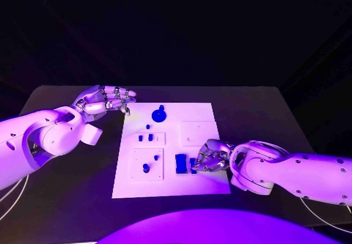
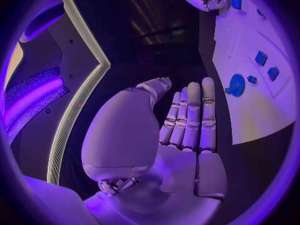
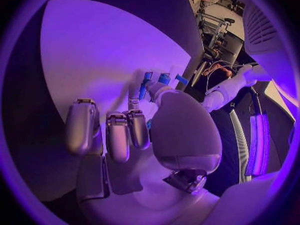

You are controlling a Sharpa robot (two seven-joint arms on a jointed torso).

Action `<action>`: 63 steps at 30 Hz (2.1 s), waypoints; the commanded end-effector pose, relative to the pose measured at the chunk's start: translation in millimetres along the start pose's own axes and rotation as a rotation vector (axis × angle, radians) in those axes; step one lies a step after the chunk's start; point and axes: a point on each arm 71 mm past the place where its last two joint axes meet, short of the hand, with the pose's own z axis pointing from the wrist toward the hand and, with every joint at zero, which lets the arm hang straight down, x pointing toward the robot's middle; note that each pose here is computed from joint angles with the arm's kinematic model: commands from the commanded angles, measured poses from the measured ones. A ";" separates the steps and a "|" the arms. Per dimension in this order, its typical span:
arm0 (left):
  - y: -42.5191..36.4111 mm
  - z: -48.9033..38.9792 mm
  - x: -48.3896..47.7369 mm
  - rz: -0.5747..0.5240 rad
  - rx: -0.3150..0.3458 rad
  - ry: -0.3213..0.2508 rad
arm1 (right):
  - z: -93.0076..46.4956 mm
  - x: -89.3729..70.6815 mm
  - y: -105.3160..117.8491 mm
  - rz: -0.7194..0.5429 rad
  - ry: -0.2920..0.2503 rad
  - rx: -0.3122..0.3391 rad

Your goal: Assemble the parts on the task board

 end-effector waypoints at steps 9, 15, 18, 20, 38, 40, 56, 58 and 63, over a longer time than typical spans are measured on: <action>-0.8 0.6 2.2 -0.004 0.007 0.020 | -1.1 -0.9 -1.0 -0.001 -0.018 -0.019; -0.8 -0.1 0.7 -0.006 0.010 0.012 | -5.8 -8.7 -2.6 0.068 -0.069 -0.068; -0.3 -0.3 -0.8 -0.014 0.014 0.003 | -5.9 -17.0 -2.5 0.128 -0.106 -0.120; 0.5 -0.1 -2.2 -0.022 0.017 -0.007 | -4.2 -26.9 -3.3 0.184 -0.141 -0.164; 20.4 23.8 -25.4 -0.133 0.106 -0.254 | 57.0 -142.7 -46.8 0.689 -0.486 -0.307; 24.0 29.7 -27.7 -0.148 0.119 -0.267 | 65.9 -150.1 -48.6 0.728 -0.510 -0.319; 36.9 45.5 -18.3 -0.123 0.083 -0.312 | 79.0 -150.1 -32.5 0.749 -0.559 -0.312; 37.0 44.8 -12.9 -0.119 0.084 -0.329 | 76.0 -145.5 -24.2 0.778 -0.568 -0.325; 36.7 40.6 8.0 -0.104 0.085 -0.394 | 62.6 -129.6 4.5 0.881 -0.592 -0.361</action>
